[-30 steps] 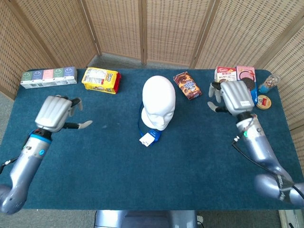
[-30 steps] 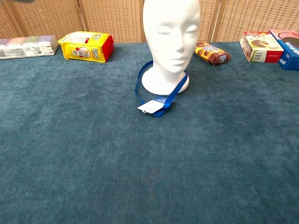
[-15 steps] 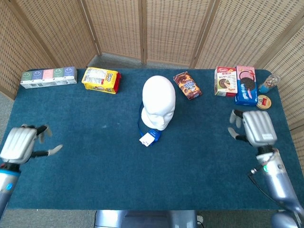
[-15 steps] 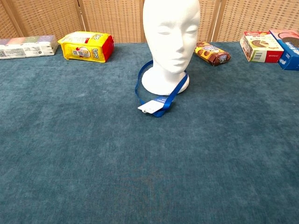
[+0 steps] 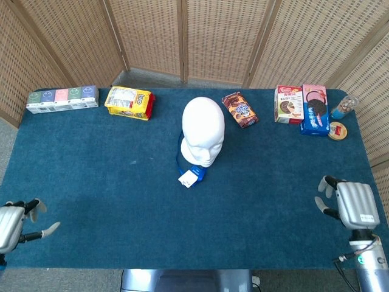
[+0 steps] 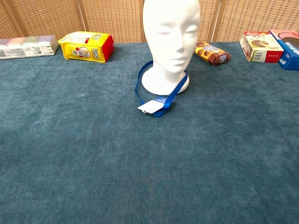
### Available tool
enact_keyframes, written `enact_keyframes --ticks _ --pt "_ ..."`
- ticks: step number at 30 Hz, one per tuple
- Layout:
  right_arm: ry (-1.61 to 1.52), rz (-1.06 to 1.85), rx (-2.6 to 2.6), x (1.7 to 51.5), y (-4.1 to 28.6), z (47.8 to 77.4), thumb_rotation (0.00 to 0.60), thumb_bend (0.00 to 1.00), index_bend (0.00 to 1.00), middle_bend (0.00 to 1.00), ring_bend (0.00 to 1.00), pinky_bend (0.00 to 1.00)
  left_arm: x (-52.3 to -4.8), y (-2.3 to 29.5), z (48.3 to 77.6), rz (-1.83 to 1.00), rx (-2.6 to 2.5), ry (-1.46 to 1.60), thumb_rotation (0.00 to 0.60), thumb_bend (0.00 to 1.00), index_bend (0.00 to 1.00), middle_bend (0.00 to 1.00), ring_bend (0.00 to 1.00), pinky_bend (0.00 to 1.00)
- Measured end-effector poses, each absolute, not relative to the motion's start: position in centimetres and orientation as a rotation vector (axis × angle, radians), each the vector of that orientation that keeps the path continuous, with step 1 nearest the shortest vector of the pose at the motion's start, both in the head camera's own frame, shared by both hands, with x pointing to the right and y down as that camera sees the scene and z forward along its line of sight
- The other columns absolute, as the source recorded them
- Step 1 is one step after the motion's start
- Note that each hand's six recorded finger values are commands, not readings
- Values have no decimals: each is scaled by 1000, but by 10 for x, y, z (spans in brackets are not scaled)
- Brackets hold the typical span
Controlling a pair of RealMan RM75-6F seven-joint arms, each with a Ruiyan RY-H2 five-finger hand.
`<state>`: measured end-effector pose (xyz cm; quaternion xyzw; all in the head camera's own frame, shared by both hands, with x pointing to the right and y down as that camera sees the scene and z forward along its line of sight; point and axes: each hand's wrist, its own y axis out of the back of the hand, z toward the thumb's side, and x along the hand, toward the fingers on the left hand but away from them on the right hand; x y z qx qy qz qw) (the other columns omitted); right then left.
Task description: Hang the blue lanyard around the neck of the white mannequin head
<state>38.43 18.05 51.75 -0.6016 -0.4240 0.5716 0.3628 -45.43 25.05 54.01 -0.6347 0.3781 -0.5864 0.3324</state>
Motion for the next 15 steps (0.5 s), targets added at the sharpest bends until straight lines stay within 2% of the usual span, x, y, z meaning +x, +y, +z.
enact_keyframes --ticks 15 --pt "-1168 1546 -1494 415 247 528 600 307 534 625 691 816 -458 310 558 -1631 -1712 1007 258 130 486 646 562 458"
